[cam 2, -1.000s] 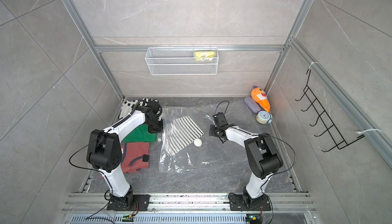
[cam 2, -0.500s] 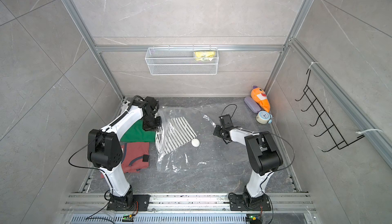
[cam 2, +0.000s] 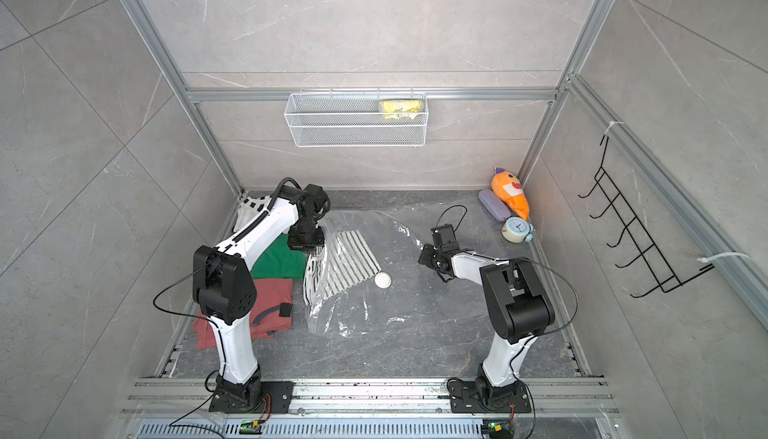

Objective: Take the tank top out of the vacuum bag
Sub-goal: Take out the tank top from the vacuum bag.

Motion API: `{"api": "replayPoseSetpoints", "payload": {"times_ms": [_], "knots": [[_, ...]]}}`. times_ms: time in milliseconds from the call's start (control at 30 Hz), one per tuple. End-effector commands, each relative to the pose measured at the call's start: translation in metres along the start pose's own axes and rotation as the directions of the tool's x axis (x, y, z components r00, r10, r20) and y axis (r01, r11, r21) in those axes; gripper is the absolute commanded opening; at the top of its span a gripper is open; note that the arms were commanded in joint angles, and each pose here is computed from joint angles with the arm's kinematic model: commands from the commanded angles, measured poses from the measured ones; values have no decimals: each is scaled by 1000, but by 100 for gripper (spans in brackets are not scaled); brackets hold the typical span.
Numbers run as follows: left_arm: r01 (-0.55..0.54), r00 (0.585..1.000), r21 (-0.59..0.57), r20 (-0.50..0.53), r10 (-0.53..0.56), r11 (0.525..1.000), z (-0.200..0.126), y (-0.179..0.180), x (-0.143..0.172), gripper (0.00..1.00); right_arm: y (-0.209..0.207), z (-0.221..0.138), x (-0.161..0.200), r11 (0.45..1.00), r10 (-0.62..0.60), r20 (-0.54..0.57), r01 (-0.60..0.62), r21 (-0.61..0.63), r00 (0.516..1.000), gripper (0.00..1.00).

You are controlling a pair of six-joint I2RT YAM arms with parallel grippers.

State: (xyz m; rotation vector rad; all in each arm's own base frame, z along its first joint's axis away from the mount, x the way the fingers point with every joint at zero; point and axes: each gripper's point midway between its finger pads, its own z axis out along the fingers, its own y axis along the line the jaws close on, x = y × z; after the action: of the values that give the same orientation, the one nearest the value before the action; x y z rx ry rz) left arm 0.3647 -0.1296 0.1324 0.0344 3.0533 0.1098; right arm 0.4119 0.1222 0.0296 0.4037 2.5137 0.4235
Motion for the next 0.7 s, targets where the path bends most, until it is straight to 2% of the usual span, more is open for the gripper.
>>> {"api": "replayPoseSetpoints", "payload": {"times_ms": [0, 233, 400, 600, 667], "knots": [[9, 1000, -25, 7, -9, 1000, -20, 16, 10, 0, -3, 1, 13, 1000, 9, -39, -9, 0, 999, 56], [56, 996, 45, 62, -59, 997, -27, 26, 11, 0, -2, 0, 13, 1000, 10, -41, -10, -5, 999, 56], [119, 986, 160, 98, -135, 980, -4, 30, 7, 0, 0, -1, 12, 1000, 7, -37, -8, -13, 999, 56], [143, 967, 163, 187, -173, 976, 16, 39, 0, 0, 1, -2, 12, 1000, 5, -33, -6, -23, 999, 56], [150, 960, 166, 210, -184, 975, 20, 41, -1, 5, 2, -3, 11, 1000, 6, -33, -7, -25, 999, 56]]}}
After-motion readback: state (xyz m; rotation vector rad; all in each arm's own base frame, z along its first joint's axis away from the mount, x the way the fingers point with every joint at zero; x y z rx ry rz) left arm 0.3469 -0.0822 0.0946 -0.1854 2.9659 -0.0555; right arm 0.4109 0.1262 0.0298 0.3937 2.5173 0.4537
